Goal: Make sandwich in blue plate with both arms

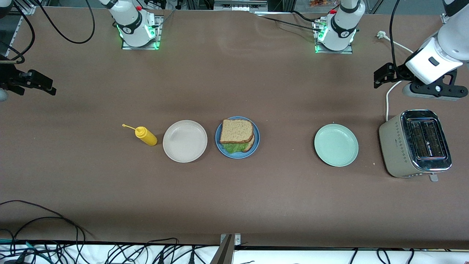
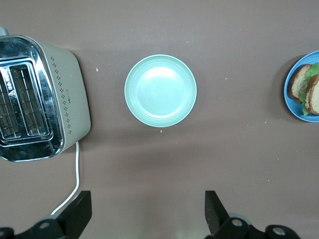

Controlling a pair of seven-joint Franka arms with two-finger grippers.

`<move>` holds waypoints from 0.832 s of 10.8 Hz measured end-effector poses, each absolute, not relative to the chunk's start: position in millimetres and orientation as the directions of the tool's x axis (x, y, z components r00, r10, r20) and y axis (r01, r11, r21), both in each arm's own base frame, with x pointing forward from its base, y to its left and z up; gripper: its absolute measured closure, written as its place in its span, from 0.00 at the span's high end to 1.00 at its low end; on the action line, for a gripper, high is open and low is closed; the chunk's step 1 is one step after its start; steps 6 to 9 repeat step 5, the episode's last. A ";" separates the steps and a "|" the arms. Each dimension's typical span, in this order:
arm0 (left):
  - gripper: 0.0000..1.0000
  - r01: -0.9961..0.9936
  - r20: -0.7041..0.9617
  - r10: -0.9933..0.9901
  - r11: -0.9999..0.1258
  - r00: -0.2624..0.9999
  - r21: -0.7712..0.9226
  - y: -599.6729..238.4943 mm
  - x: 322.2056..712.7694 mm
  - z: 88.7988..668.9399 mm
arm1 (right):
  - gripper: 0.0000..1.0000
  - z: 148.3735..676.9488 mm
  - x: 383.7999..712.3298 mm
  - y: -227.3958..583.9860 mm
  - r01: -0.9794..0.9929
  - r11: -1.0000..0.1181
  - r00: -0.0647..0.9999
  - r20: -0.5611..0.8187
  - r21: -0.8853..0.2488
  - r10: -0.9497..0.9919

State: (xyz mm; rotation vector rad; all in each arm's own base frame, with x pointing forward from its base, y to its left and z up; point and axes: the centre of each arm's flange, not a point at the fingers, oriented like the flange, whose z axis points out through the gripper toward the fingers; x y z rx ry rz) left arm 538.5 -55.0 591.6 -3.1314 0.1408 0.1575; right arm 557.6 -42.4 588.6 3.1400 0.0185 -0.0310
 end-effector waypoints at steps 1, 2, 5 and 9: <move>1.00 -0.086 -0.100 -0.086 -0.996 0.991 0.002 -52.8 538.8 591.6 | 1.00 588.5 557.6 -42.4 0.012 -1.000 1.000 -0.020 0.001 0.012; 1.00 -0.086 -0.100 -0.086 -0.996 0.991 0.002 -52.6 538.8 591.6 | 1.00 588.6 557.6 -42.4 0.012 -1.000 1.000 -0.020 0.001 0.012; 1.00 -0.086 -0.103 -0.086 -0.996 0.991 0.002 -52.8 540.9 589.7 | 1.00 588.6 557.6 -42.4 0.012 -1.000 1.000 -0.020 0.001 0.012; 1.00 -0.086 -0.103 -0.086 -0.996 0.991 0.002 -52.8 540.9 589.7 | 1.00 588.6 557.6 -42.4 0.012 -1.000 1.000 -0.020 0.001 0.012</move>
